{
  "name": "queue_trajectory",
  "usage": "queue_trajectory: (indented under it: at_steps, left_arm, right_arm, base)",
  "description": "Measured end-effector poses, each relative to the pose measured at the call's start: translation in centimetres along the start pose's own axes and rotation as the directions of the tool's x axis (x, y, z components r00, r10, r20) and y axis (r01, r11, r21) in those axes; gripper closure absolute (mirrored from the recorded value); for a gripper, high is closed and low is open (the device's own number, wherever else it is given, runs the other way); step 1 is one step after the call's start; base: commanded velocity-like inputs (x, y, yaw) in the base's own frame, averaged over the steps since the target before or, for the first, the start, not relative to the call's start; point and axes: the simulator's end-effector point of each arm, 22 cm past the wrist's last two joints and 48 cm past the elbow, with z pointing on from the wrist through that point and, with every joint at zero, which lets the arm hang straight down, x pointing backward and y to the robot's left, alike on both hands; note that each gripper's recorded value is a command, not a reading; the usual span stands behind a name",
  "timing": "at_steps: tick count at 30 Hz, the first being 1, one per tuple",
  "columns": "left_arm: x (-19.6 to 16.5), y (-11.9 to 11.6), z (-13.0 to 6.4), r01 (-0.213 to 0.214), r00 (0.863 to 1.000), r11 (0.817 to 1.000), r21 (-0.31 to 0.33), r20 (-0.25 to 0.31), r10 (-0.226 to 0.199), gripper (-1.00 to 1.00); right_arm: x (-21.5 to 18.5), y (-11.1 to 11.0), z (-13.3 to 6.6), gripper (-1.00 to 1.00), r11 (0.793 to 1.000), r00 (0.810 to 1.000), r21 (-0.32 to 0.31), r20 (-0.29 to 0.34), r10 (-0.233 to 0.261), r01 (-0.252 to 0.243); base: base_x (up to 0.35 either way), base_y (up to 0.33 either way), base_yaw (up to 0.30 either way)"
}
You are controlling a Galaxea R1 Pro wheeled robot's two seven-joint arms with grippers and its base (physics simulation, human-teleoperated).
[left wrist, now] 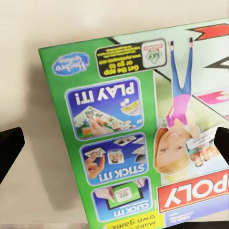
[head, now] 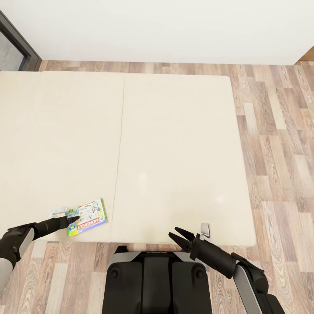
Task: Put all the toys in the child's room - the three board games (two on the bed and one on the table), the two jigsaw puzzles on the table, and the tennis ball on the table - inside the toy box on the table in the child's room.
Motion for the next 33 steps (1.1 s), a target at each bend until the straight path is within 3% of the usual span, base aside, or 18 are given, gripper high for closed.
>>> queue_trajectory:
  at_steps: [18,33]
  left_arm:
    - [0.9,0.3,0.6,0.003,1.000,1.000,-0.004,-0.019,-0.003,-1.00]
    - [1.1,-0.3,0.9,0.005,1.000,1.000,0.006,-0.019,-0.005,-1.00]
  right_arm:
    - [0.5,-0.7,0.0,-1.00,1.000,1.000,0.008,-0.006,0.015,-0.015]
    - [0.5,-0.7,0.0,-1.00,1.000,1.000,0.008,-0.006,0.016,-0.016]
  base:
    - [0.000,-0.002,0.000]
    - [0.000,-0.102,0.000]
